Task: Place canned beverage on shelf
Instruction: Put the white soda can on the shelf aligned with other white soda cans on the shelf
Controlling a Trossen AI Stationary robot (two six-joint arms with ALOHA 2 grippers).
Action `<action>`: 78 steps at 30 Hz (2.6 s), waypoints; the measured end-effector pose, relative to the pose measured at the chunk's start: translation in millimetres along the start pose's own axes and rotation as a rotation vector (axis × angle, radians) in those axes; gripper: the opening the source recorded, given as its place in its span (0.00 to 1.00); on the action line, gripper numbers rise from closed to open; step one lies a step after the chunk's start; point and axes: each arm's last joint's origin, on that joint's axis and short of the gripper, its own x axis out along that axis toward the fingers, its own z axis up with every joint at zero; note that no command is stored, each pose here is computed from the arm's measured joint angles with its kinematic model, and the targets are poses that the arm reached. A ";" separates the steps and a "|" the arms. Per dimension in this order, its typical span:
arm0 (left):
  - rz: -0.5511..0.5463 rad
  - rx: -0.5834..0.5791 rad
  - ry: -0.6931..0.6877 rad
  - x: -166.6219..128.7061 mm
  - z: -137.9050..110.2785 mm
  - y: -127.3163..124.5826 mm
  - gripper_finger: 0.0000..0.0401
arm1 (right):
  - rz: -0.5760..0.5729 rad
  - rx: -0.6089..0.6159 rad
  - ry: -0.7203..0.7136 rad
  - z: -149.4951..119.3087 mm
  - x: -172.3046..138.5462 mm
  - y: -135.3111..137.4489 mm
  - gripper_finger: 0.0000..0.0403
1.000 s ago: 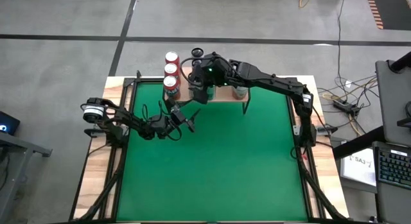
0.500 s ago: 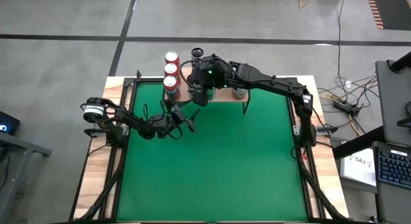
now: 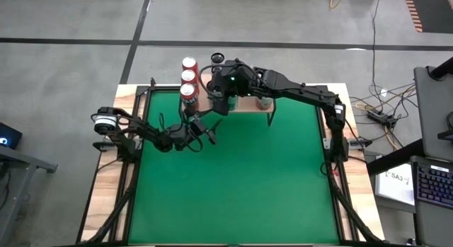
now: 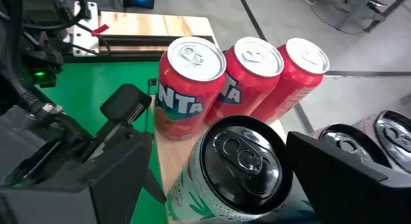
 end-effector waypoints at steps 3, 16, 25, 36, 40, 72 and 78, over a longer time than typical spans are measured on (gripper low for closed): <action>0.000 -0.001 -0.002 3.2 2.1 -1.5 0.60 | -0.029 -0.014 0.012 -0.4 -0.2 0.6 0.86; 0.003 0.005 0.012 -0.5 3.2 -4.0 0.60 | -0.112 -0.017 0.056 -5.5 3.8 -0.6 0.81; 0.038 0.039 -0.004 -12.4 17.8 -8.0 0.60 | -0.124 -0.040 0.086 -8.3 4.3 -0.4 0.81; 0.061 0.061 0.007 -25.3 24.7 -14.4 0.60 | -0.113 -0.048 0.065 -0.1 -6.0 4.4 0.81; 0.048 0.063 -0.043 -34.0 40.8 -12.9 0.60 | -0.105 -0.051 0.046 5.8 -12.5 8.1 0.81; -0.165 -0.041 -0.183 -116.5 119.1 97.6 0.06 | -0.098 0.075 -0.006 13.6 -4.8 14.6 0.04; -0.166 -0.039 -0.179 -121.5 118.7 103.3 0.03 | -0.113 0.070 0.028 6.5 9.7 8.5 0.03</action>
